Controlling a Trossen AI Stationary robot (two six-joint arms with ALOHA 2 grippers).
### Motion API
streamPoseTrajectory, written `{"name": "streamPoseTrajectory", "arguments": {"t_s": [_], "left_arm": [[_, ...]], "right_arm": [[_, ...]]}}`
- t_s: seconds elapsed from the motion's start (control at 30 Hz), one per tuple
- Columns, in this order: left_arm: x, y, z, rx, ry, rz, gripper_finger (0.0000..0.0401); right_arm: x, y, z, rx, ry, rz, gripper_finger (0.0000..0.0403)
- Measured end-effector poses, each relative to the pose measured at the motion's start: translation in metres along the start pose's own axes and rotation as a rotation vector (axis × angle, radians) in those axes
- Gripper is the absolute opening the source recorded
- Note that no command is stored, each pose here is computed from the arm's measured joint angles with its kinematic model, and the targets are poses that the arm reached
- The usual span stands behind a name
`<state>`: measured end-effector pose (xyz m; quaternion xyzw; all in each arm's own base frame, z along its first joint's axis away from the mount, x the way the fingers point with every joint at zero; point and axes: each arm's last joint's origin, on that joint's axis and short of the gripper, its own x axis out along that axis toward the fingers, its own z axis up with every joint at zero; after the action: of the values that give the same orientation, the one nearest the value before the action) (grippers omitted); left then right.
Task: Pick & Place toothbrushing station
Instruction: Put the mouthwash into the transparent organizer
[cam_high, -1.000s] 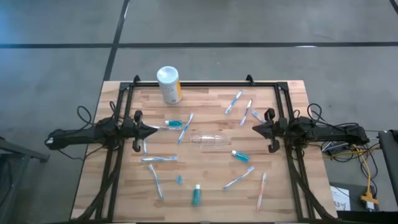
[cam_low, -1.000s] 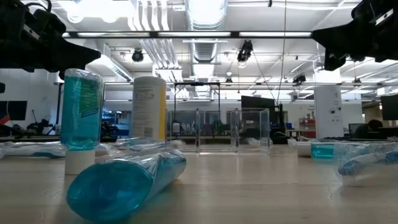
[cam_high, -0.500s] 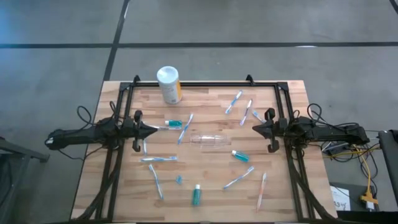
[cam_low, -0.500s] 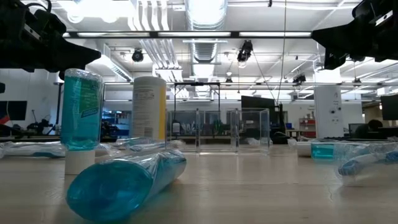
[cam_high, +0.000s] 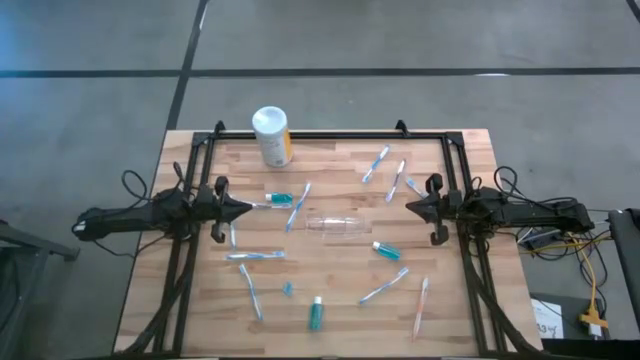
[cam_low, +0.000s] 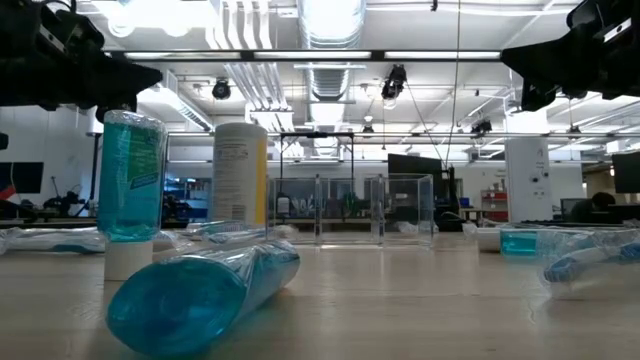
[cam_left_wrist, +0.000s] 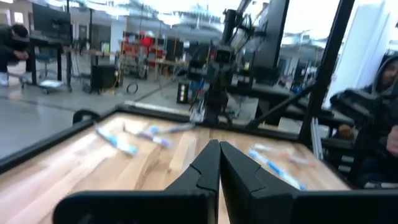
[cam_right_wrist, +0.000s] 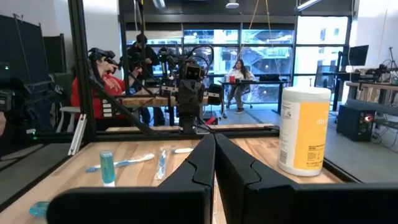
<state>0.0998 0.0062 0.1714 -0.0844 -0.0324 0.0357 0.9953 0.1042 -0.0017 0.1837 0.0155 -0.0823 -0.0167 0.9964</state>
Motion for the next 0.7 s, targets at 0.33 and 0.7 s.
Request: {"name": "streamPoseTrajectory", "arguments": {"t_s": [0.33, 0.7], "left_arm": [[0.01, -0.007, 0.03, -0.05, 0.049, -0.004, 0.0003], [0.069, -0.044, 0.086, -0.097, 0.439, 0.079, 0.0002]], "right_arm": [[0.0, 0.0, 0.0, -0.016, 0.0, -0.001, 0.0008], [0.0, 0.0, -0.003, -0.026, 0.029, -0.001, 0.0008]]}}
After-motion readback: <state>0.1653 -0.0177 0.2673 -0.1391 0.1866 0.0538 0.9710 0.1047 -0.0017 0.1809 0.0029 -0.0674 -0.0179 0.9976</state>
